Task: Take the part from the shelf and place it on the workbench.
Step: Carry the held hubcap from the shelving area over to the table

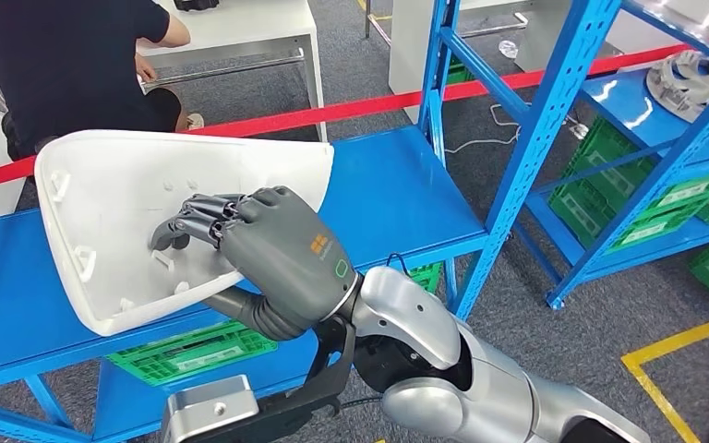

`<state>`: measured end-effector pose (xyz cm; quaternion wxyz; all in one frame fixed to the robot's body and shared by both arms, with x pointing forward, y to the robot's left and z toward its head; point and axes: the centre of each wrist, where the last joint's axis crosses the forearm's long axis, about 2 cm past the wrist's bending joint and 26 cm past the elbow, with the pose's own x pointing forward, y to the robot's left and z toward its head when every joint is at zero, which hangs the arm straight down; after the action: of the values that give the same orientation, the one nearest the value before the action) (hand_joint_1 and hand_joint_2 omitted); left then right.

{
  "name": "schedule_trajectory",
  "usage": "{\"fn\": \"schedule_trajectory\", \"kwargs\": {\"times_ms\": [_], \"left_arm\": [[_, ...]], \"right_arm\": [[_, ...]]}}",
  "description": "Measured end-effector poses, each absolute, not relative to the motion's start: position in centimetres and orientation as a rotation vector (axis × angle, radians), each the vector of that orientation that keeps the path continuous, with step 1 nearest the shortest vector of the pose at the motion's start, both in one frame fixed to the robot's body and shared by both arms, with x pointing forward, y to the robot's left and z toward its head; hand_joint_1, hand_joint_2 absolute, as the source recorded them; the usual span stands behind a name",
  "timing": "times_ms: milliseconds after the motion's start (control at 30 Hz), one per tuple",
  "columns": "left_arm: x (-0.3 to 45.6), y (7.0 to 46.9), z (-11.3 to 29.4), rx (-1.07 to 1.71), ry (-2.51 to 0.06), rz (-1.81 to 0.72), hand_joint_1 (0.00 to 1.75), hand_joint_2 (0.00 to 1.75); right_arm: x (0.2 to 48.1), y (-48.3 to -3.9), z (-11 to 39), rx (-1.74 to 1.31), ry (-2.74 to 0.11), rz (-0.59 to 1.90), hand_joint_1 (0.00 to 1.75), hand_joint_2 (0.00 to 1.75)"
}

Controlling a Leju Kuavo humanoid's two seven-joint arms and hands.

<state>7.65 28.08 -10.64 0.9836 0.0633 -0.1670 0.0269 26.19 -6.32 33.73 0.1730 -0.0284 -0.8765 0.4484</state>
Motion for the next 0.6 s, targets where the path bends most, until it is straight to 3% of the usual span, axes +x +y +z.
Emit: {"fn": "schedule_trajectory", "kwargs": {"times_ms": [600], "left_arm": [[8.42,27.98,-10.49,0.124,-0.349,0.076,0.0,0.0]], "right_arm": [[26.41,-6.26,32.82,-0.068,-2.465,1.315,1.75,1.75]]}}
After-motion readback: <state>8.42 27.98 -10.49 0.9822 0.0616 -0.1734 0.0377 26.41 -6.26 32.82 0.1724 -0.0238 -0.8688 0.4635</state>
